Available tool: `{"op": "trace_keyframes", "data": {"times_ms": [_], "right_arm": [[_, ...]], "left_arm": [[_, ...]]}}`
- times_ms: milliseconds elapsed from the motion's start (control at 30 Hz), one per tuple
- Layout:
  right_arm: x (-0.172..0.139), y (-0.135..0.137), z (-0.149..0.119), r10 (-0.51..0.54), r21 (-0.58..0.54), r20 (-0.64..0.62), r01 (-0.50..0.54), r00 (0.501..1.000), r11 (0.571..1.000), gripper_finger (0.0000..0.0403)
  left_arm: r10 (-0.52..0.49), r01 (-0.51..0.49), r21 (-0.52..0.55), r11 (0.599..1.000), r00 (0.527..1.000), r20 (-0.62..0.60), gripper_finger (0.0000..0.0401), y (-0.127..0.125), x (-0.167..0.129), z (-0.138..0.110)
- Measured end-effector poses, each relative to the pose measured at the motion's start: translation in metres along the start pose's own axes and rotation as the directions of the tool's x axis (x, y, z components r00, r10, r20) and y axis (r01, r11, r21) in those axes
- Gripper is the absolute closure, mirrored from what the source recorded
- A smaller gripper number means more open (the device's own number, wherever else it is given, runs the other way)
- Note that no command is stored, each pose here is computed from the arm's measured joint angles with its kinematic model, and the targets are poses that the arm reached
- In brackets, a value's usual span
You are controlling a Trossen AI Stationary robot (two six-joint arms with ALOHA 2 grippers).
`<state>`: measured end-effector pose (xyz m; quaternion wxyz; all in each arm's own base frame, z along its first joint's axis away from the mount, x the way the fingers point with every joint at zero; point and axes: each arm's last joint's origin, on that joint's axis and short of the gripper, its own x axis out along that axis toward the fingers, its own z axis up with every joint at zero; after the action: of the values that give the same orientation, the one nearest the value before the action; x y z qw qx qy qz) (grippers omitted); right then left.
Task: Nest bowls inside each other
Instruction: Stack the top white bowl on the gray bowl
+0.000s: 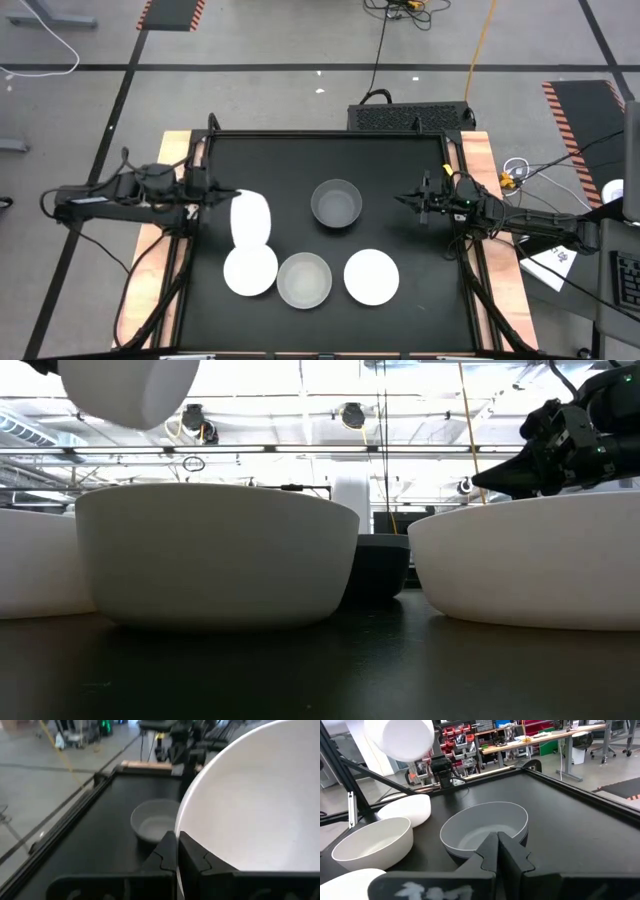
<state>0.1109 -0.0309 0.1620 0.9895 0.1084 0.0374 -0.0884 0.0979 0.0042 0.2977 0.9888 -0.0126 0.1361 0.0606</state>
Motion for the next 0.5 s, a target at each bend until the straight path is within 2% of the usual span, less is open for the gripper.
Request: {"op": "trace_keyframes", "data": {"times_ms": [167, 333, 500], "right_arm": [[0.000, 0.000, -0.001, -0.001, 0.001, -0.007, 0.001, 1.000, 1.000, 0.0403], [0.000, 0.000, -0.001, -0.001, 0.001, -0.006, 0.001, 1.000, 1.000, 0.0403], [0.000, 0.000, 0.000, 0.000, 0.000, 0.002, 0.000, 1.000, 1.000, 0.0403]], "left_arm": [[-0.021, 0.021, 0.018, 1.000, 0.999, 0.038, 0.0401, -0.003, 0.012, -0.010], [0.005, -0.005, 0.018, 1.000, 0.999, 0.036, 0.0401, -0.004, 0.022, -0.025], [0.003, -0.008, 0.040, 0.999, 0.994, 0.105, 0.0401, -0.004, 0.029, -0.031]]}}
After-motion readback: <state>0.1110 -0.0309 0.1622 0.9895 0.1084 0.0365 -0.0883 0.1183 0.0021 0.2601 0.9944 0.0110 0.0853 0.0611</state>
